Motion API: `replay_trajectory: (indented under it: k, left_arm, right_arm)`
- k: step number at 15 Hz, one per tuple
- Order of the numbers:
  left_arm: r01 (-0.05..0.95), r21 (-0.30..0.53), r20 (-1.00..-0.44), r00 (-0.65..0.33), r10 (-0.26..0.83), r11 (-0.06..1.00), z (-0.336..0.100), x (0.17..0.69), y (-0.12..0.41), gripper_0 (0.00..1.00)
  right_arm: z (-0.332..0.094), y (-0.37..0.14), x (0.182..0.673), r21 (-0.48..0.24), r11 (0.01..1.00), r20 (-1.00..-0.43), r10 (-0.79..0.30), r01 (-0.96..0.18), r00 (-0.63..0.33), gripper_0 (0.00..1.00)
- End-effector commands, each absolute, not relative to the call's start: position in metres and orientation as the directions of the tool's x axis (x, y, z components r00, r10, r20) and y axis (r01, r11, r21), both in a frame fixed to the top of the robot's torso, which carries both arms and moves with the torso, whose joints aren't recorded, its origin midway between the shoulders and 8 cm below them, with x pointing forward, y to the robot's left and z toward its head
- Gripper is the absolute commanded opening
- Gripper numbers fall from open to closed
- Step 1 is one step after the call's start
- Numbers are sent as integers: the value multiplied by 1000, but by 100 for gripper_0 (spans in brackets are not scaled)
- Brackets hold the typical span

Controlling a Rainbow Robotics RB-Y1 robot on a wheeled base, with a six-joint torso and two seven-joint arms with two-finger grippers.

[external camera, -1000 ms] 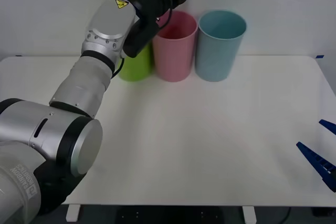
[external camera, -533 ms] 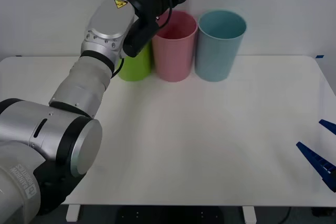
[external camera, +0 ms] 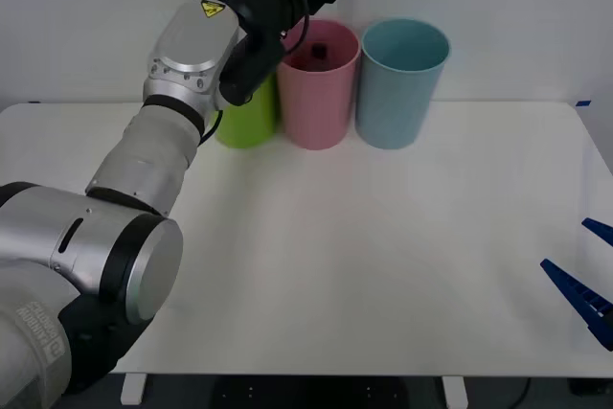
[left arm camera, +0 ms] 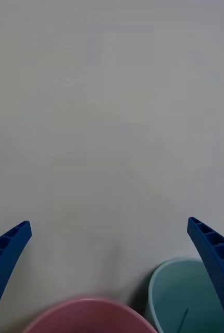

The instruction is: Grasp the object on the table and drop it into the matching bin: aluminum can to the light blue bin, PET bottle to the pink bin.

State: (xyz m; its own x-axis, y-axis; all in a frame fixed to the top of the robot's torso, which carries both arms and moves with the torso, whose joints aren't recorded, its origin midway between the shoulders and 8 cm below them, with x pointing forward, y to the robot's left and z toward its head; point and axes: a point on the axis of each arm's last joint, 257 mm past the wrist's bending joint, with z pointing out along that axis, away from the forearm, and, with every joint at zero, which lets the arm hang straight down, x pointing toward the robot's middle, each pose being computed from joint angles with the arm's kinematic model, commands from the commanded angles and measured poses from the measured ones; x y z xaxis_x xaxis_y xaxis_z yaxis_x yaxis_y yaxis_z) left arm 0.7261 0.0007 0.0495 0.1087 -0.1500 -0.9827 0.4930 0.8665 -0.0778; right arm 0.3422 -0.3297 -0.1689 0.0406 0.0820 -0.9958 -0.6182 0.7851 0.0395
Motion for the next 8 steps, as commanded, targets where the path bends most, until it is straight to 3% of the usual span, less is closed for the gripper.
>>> replay_trajectory:
  k: [1,8]
  left_arm:
    - [526,-107,-978,97,-184,844,49,722,10,100]
    - [583,-139,-960,120,-255,800,32,684,53,100]
  right_arm:
    - [-169,-330,342,39,785,-996,82,-618,41,100]
    - [-169,-330,342,39,785,-996,82,-618,41,100]
